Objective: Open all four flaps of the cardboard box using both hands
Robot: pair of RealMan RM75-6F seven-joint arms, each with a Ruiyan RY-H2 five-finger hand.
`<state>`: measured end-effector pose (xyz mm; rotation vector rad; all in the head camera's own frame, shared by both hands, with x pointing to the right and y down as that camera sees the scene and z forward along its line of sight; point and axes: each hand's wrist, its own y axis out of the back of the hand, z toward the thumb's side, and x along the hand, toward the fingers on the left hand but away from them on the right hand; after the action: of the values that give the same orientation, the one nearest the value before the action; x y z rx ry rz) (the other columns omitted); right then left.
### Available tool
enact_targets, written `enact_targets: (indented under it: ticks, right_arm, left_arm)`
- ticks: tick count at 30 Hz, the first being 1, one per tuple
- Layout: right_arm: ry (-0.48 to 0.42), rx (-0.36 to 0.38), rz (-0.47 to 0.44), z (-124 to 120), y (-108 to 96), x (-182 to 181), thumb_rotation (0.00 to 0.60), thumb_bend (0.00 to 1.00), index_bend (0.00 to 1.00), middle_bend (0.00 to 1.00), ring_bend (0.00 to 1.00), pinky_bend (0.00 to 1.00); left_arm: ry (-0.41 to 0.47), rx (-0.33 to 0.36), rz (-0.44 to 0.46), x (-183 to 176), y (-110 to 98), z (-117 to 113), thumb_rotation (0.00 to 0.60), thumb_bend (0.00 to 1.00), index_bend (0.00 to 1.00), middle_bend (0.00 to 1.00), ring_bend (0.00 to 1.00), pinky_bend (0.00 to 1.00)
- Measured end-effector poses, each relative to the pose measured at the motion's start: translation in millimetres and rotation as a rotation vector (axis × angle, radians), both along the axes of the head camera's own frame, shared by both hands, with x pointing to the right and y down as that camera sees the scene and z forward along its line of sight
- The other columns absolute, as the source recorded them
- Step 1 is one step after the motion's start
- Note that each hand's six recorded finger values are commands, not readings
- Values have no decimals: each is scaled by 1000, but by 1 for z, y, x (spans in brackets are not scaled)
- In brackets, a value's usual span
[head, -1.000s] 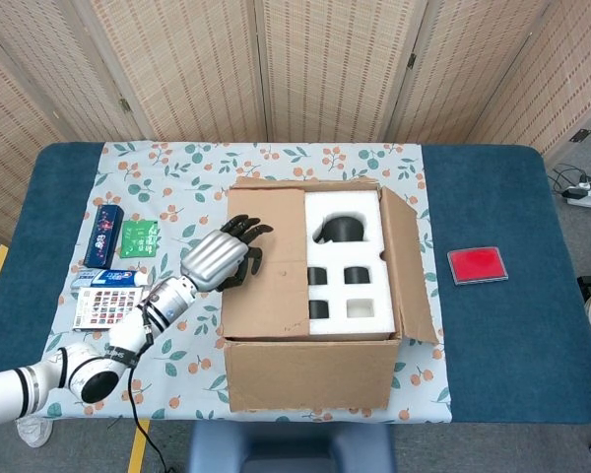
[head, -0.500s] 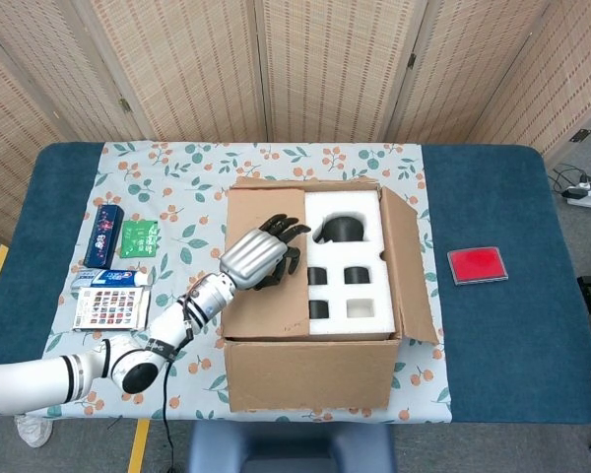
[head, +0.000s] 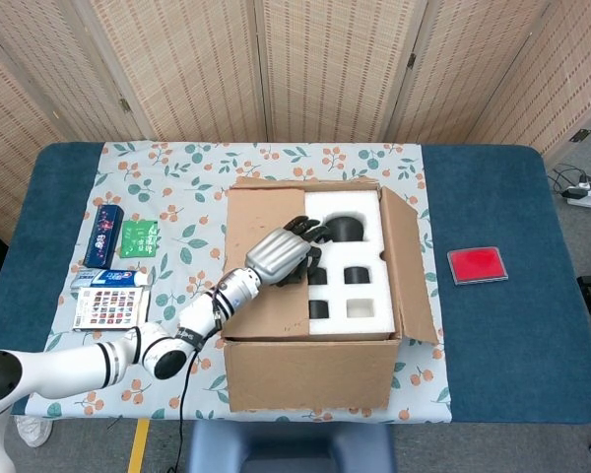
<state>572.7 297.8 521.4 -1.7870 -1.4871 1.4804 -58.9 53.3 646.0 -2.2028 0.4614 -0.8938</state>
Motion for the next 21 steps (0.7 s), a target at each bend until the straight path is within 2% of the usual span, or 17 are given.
enact_targets:
  ticks: [7,13,21]
  right_arm:
    - [-2,-3,21,-1,6,6,253,487,175,0,0,0]
    - [-14,-6,28,-1,6,8,252,487,176,0,0,0]
    - [-10,-32,30,3,7,9,252,487,176,0,0,0]
  left_arm:
    - [-16,4,22,8,0,11,600,1000,582,127,0,0]
    - [-53,83,33,5,-3,13,600,1000,582,126,0,0]
    - [-84,123,24,-2,-6,10,600,1000,589,129,0,0]
